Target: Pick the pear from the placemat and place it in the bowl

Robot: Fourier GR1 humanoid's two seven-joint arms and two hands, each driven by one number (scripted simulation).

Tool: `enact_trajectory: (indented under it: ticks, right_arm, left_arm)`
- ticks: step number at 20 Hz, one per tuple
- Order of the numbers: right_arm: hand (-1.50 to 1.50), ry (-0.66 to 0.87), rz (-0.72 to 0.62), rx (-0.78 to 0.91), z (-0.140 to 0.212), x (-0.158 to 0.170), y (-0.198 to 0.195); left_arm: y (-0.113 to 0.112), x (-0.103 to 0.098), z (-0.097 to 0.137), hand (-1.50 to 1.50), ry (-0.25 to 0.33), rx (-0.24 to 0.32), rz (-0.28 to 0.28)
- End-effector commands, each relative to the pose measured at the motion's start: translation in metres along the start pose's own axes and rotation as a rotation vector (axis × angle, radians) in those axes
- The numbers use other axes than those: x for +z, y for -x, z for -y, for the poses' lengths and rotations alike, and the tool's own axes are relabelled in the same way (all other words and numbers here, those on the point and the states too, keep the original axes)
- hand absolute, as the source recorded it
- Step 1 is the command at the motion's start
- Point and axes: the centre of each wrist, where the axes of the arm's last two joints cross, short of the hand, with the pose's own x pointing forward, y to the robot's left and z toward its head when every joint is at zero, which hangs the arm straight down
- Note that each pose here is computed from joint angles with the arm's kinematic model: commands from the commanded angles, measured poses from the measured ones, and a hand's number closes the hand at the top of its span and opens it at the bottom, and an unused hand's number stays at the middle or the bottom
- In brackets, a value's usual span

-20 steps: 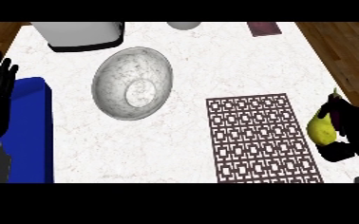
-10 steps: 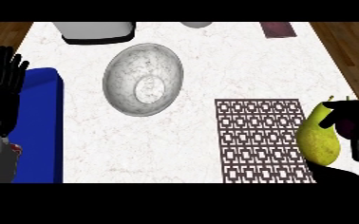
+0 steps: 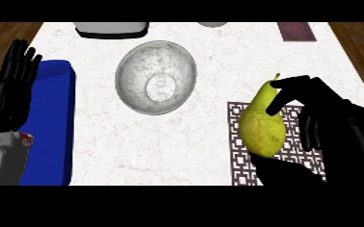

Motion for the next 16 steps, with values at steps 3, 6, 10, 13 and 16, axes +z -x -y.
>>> enact_trajectory:
  ticks: [3,6,10,13,16]
  right_arm:
    - [1.50,-0.034,-0.066,0.027,-0.013,-0.014,-0.072]
    - [1.50,-0.088,-0.069,0.038,-0.033,-0.042,-0.086]
    - [1.50,-0.159,-0.096,0.026,-0.049,-0.073,-0.101]
    - [1.50,-0.185,-0.118,0.016,-0.083,-0.088,-0.097]
    - [1.50,-0.213,-0.122,0.043,-0.107,-0.094,-0.099]
  left_arm:
    - [-0.007,-0.011,0.005,0.00,0.013,0.012,0.013]
    - [-0.009,-0.012,0.015,0.00,0.006,-0.001,0.030]
    - [0.005,-0.008,0.021,0.00,0.037,0.015,0.006]
    - [-0.005,-0.011,0.021,0.00,0.037,0.015,0.002]
    - [0.004,-0.013,0.002,0.00,0.020,0.002,0.011]
